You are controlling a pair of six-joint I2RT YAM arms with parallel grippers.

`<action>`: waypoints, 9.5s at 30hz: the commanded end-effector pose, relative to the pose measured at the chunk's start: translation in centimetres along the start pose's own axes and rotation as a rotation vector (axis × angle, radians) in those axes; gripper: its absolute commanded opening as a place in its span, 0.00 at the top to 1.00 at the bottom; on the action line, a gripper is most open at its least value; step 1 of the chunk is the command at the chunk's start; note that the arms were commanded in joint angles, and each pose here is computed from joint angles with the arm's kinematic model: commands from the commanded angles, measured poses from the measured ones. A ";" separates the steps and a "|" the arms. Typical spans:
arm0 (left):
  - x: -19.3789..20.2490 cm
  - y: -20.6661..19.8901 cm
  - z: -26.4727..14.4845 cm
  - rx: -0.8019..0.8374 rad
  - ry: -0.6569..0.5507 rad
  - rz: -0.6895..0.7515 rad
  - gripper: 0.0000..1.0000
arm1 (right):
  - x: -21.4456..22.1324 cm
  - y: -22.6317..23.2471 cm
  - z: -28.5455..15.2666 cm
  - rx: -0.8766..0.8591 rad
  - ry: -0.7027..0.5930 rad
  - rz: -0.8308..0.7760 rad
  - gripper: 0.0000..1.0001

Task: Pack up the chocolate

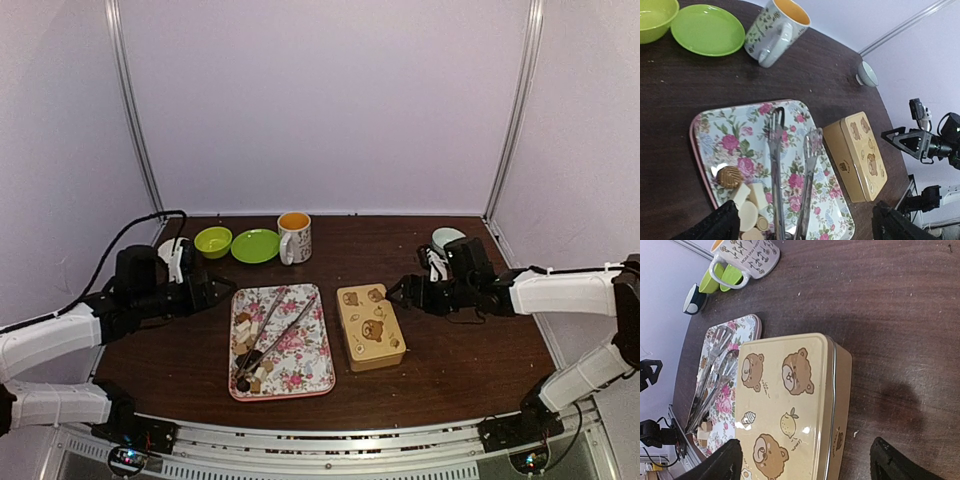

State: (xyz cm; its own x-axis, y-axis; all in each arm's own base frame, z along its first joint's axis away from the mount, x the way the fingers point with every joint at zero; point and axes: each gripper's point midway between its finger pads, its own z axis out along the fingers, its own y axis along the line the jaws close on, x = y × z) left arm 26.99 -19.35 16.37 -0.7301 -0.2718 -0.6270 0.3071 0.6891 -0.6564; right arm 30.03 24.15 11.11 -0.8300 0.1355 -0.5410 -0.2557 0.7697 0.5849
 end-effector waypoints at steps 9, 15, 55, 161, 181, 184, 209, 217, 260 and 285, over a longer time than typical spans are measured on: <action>3.3 -10.0 7.8 0.160 0.164 0.036 0.07 | 2.4 2.1 2.2 -0.035 0.086 -0.011 0.21; 6.1 -12.3 11.2 0.200 0.259 0.013 0.11 | 2.9 2.4 2.4 -0.031 0.099 -0.013 0.24; 11.2 -16.3 19.2 0.303 0.388 -0.016 0.51 | 3.2 3.9 1.9 -0.028 0.092 -0.027 0.31; 9.8 -0.6 11.6 -0.390 0.479 0.524 0.02 | -5.6 -3.3 -14.9 0.448 -0.616 -0.481 0.00; 10.1 1.9 11.8 -0.491 0.466 0.535 0.25 | -4.1 -4.7 -15.5 0.414 -0.718 -0.439 0.00; 10.1 2.1 11.8 -0.501 0.456 0.530 0.26 | -4.0 -4.5 -15.7 0.402 -0.726 -0.443 0.00; 11.3 0.9 9.8 -0.451 0.354 0.500 0.30 | -3.9 -4.4 -15.7 0.392 -0.731 -0.445 0.01; 12.3 1.3 10.1 -0.466 0.377 0.507 0.29 | -3.9 -4.5 -15.8 0.394 -0.730 -0.441 0.01; 4.1 -7.2 3.5 -0.422 0.222 0.557 0.55 | -3.9 -5.0 -16.1 0.422 -0.738 -0.418 0.01; 7.2 -5.0 -6.4 -0.329 0.391 0.371 0.56 | -3.9 -5.4 -16.2 0.439 -0.740 -0.408 0.03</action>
State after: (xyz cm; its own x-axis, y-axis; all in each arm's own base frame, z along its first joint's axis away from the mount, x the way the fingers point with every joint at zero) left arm 18.23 -21.07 18.80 -0.7579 0.2353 -0.6084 0.4186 0.8908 -0.1770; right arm 26.57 9.69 20.23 -0.1468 0.0485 -0.9880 -0.1415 0.9875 0.0695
